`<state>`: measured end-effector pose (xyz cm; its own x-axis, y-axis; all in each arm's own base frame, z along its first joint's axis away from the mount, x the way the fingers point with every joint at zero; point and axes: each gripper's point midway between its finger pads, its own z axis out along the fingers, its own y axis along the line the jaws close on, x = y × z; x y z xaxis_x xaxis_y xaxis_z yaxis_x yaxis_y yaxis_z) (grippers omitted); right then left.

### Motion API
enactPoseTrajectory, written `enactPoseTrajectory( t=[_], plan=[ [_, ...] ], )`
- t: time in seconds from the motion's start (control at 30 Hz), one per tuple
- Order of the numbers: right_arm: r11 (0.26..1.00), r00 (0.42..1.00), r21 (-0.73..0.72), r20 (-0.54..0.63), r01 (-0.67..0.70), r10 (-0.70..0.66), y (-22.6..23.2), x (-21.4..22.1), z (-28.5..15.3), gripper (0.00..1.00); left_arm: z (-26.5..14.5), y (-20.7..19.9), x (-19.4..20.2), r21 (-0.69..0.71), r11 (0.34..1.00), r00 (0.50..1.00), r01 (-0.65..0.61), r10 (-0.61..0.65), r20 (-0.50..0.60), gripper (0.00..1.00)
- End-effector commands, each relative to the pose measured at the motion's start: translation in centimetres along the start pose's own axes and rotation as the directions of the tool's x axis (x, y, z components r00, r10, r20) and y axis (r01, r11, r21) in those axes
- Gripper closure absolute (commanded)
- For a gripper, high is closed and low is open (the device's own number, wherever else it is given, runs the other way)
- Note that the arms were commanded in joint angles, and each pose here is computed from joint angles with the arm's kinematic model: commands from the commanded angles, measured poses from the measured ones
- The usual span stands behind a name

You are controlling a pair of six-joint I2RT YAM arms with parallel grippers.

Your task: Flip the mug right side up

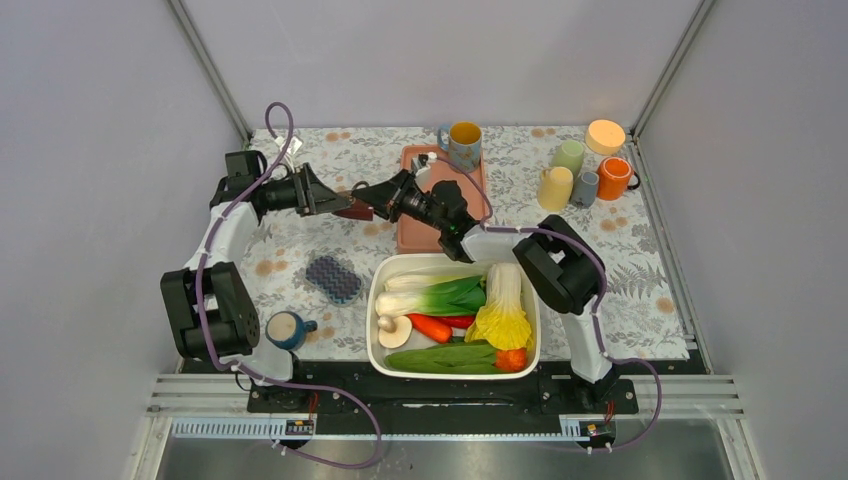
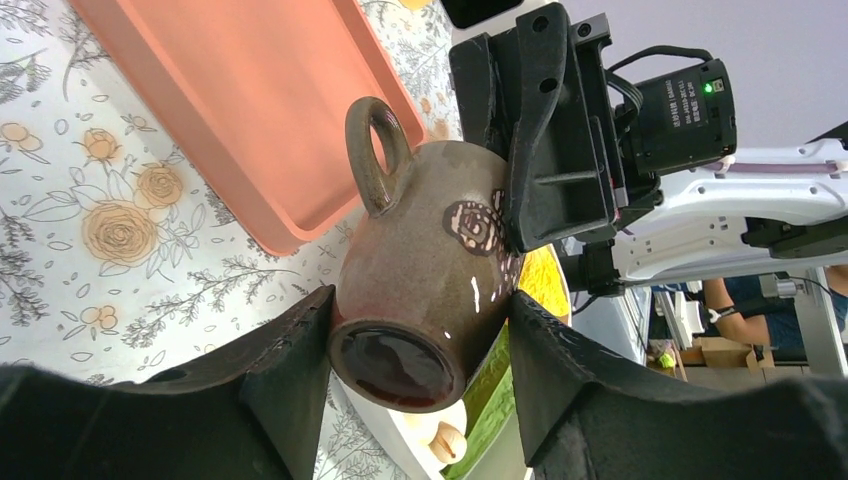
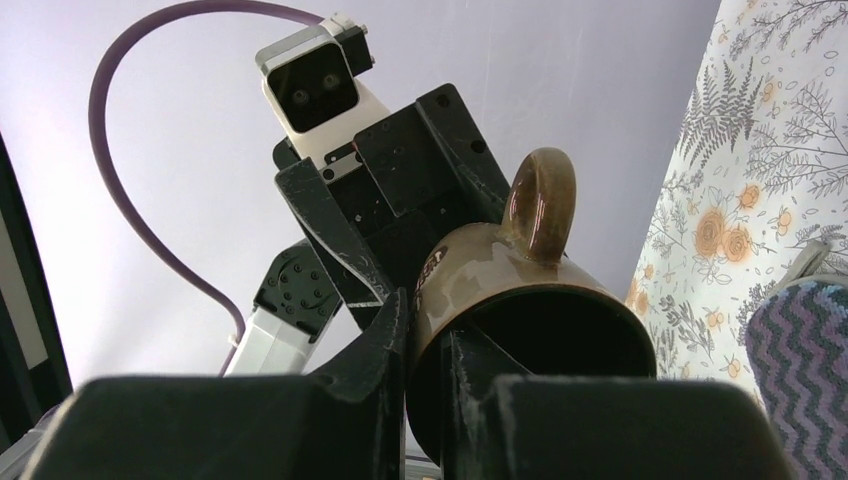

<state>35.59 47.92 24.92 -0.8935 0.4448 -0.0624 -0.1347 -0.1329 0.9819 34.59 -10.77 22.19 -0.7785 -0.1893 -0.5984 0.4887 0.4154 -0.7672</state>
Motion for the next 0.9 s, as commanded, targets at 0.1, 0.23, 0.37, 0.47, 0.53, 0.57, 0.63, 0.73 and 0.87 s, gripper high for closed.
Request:
enactPoseTrajectory(
  t=[0.1,0.23,0.37,0.47,0.53,0.57,0.63,0.73,0.87],
  plan=[
    [0.963,0.956,-0.036,0.138,0.266,-0.259,5.5,-3.4,-2.3,1.0,-1.6,1.1,-1.5,-0.048,0.995,0.995,-0.087,0.089,0.034,0.31],
    [0.83,0.825,0.156,0.111,0.536,-0.554,4.9,-4.9,-3.1,1.0,-2.4,2.9,-2.3,-0.167,0.977,0.99,-0.131,0.137,0.024,0.01],
    [0.592,0.642,0.339,-0.05,0.732,-0.765,3.2,-6.6,-4.4,1.0,-3.6,5.2,-2.5,-0.327,0.927,0.983,-0.183,0.184,-0.026,0.01],
    [0.283,0.445,0.421,-0.359,0.862,-0.82,1.0,-8.7,-5.1,1.0,-4.8,7.4,-2.2,-0.448,0.87,0.978,-0.206,0.191,-0.079,0.01],
    [0.105,0.324,0.392,-0.548,0.914,-0.772,-0.4,-10.2,-5.6,1.0,-5.3,8.2,-1.6,-0.481,0.848,0.975,-0.221,0.186,-0.119,0.01],
    [0.032,0.26,0.353,-0.621,0.935,-0.739,-1.1,-10.7,-5.8,1.0,-5.5,8.4,-1.2,-0.489,0.842,0.973,-0.227,0.183,-0.137,0.01],
    [-0.061,0.182,0.295,-0.725,0.954,-0.664,-2.4,-11.7,-6.2,1.0,-5.8,9.1,-0.4,-0.501,0.83,0.969,-0.244,0.182,-0.17,0.01],
    [-0.151,0.084,0.209,-0.807,0.966,-0.584,-3.3,-13.1,-6.1,1.0,-6.1,10.0,0.6,-0.516,0.819,0.964,-0.251,0.165,-0.208,0.01],
    [-0.194,-0.003,0.116,-0.851,0.974,-0.525,-6.3,-14.2,-5.8,1.0,-6.1,10.6,1.8,-0.514,0.823,0.961,-0.241,0.13,-0.242,0.01]
  ],
)
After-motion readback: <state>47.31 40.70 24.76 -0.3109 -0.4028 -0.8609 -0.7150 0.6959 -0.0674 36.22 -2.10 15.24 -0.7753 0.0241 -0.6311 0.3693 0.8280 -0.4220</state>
